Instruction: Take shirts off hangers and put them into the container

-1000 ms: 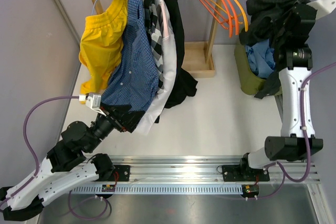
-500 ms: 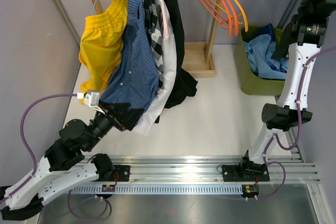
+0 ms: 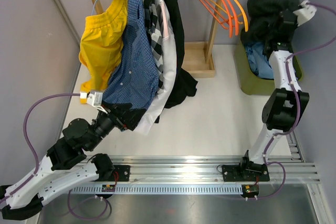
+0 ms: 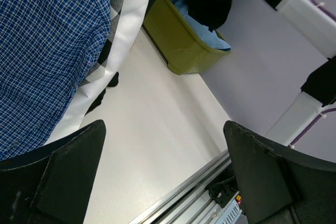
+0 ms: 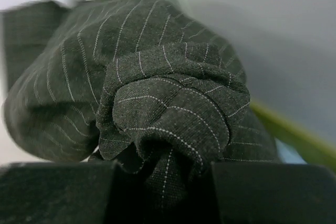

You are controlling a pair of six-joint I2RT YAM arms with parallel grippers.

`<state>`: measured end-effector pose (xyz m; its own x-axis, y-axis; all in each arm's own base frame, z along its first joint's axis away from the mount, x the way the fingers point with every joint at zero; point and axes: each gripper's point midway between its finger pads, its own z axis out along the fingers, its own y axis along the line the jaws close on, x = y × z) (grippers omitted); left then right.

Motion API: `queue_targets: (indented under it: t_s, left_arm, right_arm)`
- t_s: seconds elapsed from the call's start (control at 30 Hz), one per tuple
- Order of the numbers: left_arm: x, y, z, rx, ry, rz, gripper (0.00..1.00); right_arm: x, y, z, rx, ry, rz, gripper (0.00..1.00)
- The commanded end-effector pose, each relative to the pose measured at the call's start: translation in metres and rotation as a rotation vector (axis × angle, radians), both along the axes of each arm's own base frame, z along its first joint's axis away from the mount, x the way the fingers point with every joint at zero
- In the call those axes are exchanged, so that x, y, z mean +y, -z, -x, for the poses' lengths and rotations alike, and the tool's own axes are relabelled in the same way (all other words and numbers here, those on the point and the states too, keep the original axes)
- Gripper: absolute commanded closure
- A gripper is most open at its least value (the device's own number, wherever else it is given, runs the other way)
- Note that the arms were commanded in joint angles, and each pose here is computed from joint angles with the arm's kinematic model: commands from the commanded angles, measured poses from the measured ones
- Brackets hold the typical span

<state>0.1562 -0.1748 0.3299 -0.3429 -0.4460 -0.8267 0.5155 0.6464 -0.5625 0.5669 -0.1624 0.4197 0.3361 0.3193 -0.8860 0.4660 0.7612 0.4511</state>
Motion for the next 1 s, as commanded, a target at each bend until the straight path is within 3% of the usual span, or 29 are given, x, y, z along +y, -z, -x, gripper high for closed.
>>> queue_targets:
  t_s: [0.0,0.13,0.17,0.33,0.47,0.7,0.83,0.87,0.9,0.97]
  left_arm:
    - [0.002,-0.005,0.000,-0.015,-0.011,0.044,0.01]
    - [0.004,-0.001,0.000,-0.009,-0.015,0.046,0.01]
    - [0.005,-0.002,0.001,-0.011,-0.015,0.051,0.01]
    - [0.008,0.003,0.002,-0.007,-0.021,0.066,0.01]
    - [0.010,0.007,0.002,0.005,-0.030,0.062,0.01]
    - [0.017,0.004,0.004,-0.004,-0.042,0.079,0.01]
    - [0.023,0.003,0.006,-0.007,-0.053,0.081,0.01]
    - [0.025,0.002,0.006,-0.010,-0.057,0.086,0.01]
    - [0.026,0.003,0.006,-0.008,-0.062,0.080,0.01]
    - [0.030,0.001,0.007,-0.012,-0.069,0.085,0.01]
  right_arm:
    - [-0.045,0.101,0.016,0.207,0.293,-0.060,1.00]
    - [-0.055,0.215,0.022,0.588,0.376,-0.082,1.00]
    - [-0.058,0.230,0.022,0.623,0.387,-0.103,1.00]
    - [-0.040,0.330,0.011,0.931,0.199,-0.223,1.00]
    - [-0.031,0.376,0.011,1.084,0.109,-0.280,1.00]
    - [-0.022,0.384,0.017,1.051,0.021,-0.409,1.00]
    - [-0.021,0.341,0.011,0.951,0.002,-0.408,1.00]
    - [-0.015,0.337,0.012,0.938,-0.026,-0.414,0.87]
    - [-0.016,0.290,0.002,0.811,-0.047,-0.383,0.76]
    - [-0.008,0.261,0.003,0.729,-0.092,-0.375,0.52]
